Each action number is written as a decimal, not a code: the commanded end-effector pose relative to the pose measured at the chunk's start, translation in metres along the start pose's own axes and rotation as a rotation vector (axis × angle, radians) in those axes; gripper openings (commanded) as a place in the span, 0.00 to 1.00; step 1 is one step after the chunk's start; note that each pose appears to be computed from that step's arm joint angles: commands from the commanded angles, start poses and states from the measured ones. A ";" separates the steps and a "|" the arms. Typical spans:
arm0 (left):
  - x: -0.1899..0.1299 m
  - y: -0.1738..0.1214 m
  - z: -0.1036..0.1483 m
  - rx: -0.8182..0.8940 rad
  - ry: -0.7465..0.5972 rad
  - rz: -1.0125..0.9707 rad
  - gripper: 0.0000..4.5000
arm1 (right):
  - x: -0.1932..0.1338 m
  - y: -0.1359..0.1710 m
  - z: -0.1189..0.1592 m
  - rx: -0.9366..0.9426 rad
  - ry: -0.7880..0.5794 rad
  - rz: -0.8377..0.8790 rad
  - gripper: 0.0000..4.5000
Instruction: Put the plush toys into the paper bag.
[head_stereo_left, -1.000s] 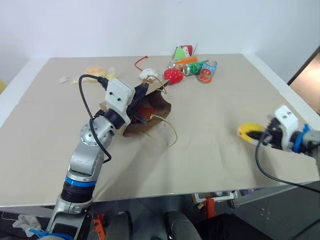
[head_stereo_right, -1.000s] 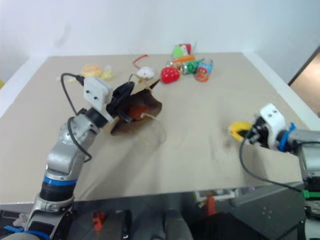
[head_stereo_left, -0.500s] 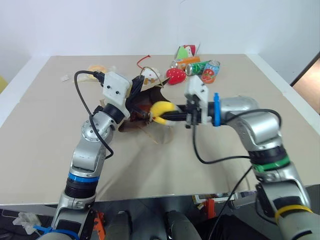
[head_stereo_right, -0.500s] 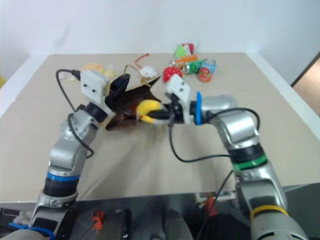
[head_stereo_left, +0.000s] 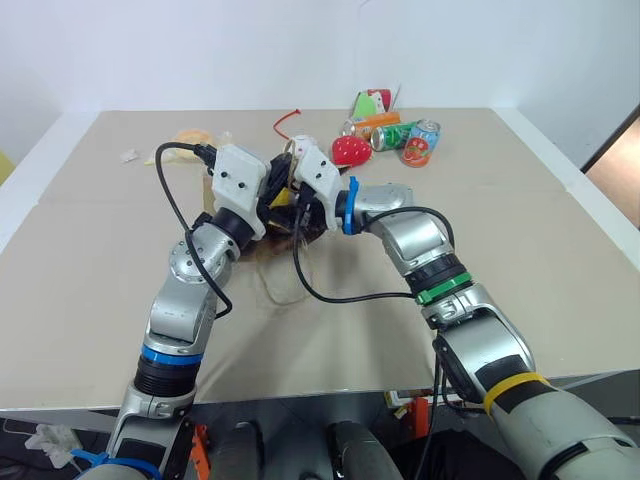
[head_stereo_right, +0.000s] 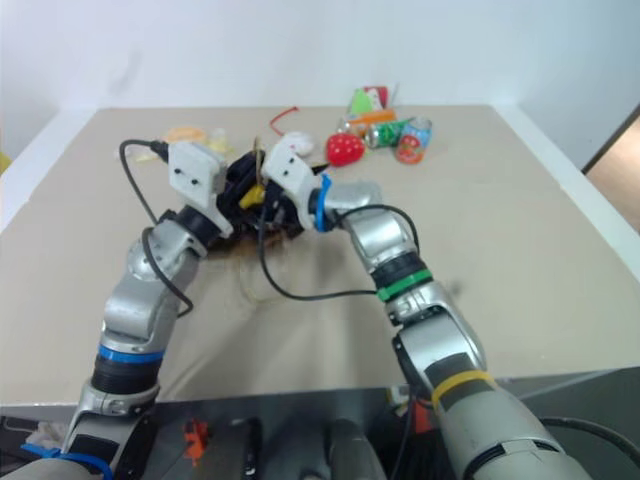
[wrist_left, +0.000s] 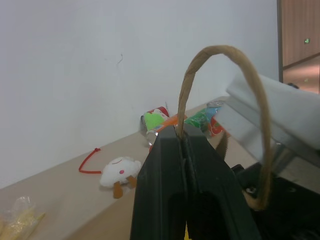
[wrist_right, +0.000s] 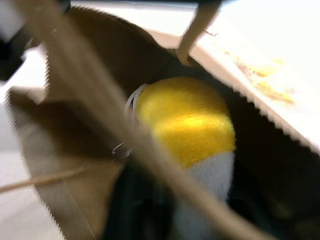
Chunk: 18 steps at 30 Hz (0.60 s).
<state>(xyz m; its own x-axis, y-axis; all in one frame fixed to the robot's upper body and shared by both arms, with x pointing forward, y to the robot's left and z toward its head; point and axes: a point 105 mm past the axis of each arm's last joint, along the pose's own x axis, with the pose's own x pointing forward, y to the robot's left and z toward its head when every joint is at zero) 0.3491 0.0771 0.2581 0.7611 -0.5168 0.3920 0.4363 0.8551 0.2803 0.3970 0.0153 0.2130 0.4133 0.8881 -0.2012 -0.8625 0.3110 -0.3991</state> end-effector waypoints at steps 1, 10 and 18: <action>0.000 0.000 0.016 0.022 -0.049 0.005 0.00 | -0.010 -0.013 0.028 -0.061 -0.082 -0.040 0.59; 0.000 0.002 0.011 0.014 -0.033 0.004 0.00 | -0.039 -0.012 0.036 -0.087 -0.094 -0.067 0.99; 0.003 0.003 0.012 0.015 -0.034 -0.001 0.00 | -0.070 -0.026 0.028 -0.060 -0.049 -0.154 0.99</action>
<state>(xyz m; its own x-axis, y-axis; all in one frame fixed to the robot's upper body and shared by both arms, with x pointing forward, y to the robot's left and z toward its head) 0.3502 0.0781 0.2566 0.7663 -0.5173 0.3811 0.4382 0.8545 0.2788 0.3860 -0.0349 0.2439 0.5066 0.8497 -0.1460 -0.7961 0.3960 -0.4576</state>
